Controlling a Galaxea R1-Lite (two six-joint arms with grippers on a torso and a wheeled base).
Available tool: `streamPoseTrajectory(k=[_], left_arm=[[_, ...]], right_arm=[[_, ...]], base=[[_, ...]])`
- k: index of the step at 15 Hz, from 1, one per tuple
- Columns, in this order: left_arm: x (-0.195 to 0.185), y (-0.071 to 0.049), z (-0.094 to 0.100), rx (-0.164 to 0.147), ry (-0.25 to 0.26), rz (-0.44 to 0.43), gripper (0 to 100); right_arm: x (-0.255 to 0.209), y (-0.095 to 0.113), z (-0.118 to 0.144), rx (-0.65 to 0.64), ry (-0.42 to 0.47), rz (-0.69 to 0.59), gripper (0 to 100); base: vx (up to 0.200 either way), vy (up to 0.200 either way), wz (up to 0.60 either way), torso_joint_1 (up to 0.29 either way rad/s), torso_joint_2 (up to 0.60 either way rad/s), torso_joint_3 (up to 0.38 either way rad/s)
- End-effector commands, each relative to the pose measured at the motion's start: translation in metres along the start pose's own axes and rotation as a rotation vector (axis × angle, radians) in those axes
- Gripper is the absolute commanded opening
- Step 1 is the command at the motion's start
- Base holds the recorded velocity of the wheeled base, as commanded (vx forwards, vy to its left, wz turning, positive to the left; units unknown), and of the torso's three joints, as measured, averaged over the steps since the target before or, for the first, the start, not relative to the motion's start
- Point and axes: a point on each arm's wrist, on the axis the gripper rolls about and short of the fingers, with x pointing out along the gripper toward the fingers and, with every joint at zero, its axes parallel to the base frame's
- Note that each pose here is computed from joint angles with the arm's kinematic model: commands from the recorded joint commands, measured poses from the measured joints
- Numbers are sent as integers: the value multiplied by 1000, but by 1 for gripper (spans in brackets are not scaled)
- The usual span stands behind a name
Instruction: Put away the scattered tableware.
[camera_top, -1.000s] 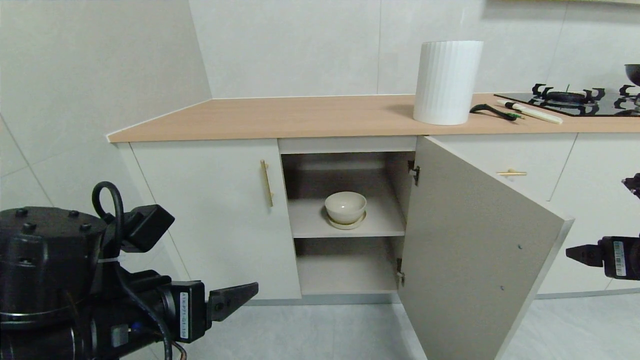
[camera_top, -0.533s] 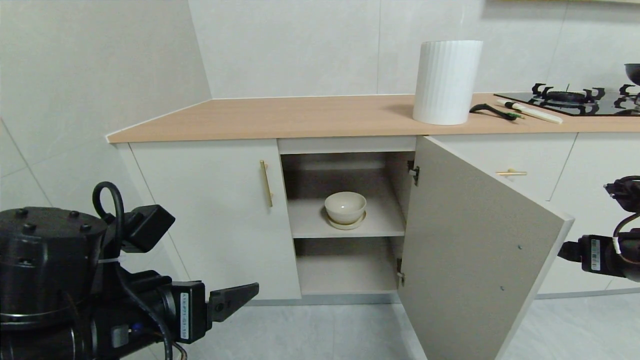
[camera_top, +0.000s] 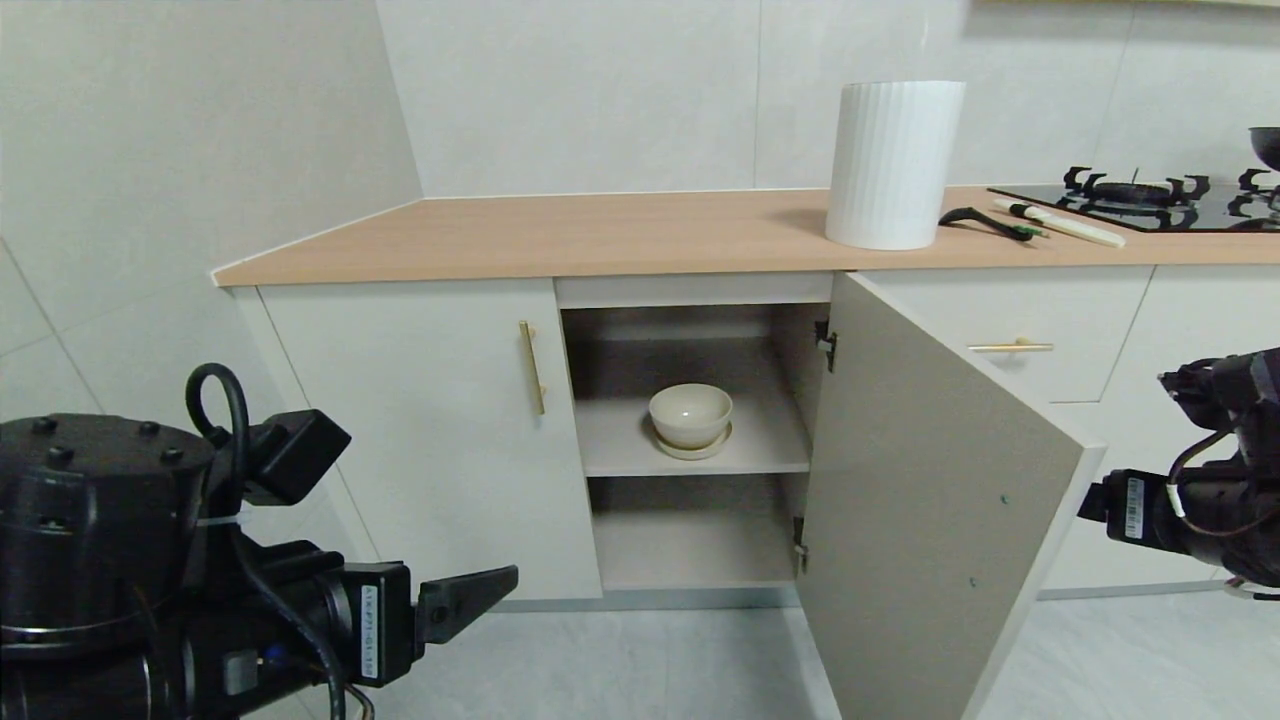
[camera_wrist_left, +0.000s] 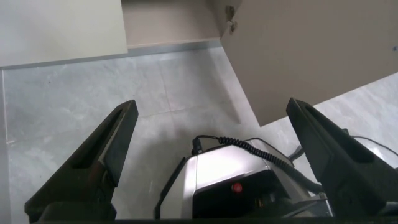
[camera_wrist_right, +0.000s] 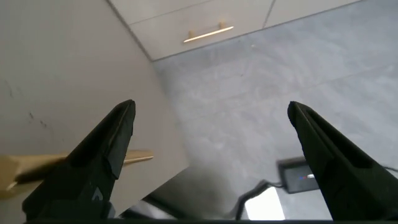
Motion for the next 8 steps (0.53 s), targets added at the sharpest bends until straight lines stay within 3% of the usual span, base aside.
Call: streamPoseTrajectory(k=[1, 3, 8], left_arm=[[1, 0, 0, 0, 4, 0, 100], [-1, 0, 0, -1, -4, -6, 100], [0, 1, -1, -1, 1, 7, 100]], right_arm=[[4, 14, -7, -12, 33, 35, 100], [4, 27, -13, -17, 53, 75, 100], [-5, 89, -8, -147, 22, 348, 100]], base=[[0, 0, 0, 0, 0, 0], [0, 0, 0, 0, 0, 0], [0, 0, 0, 0, 0, 0]])
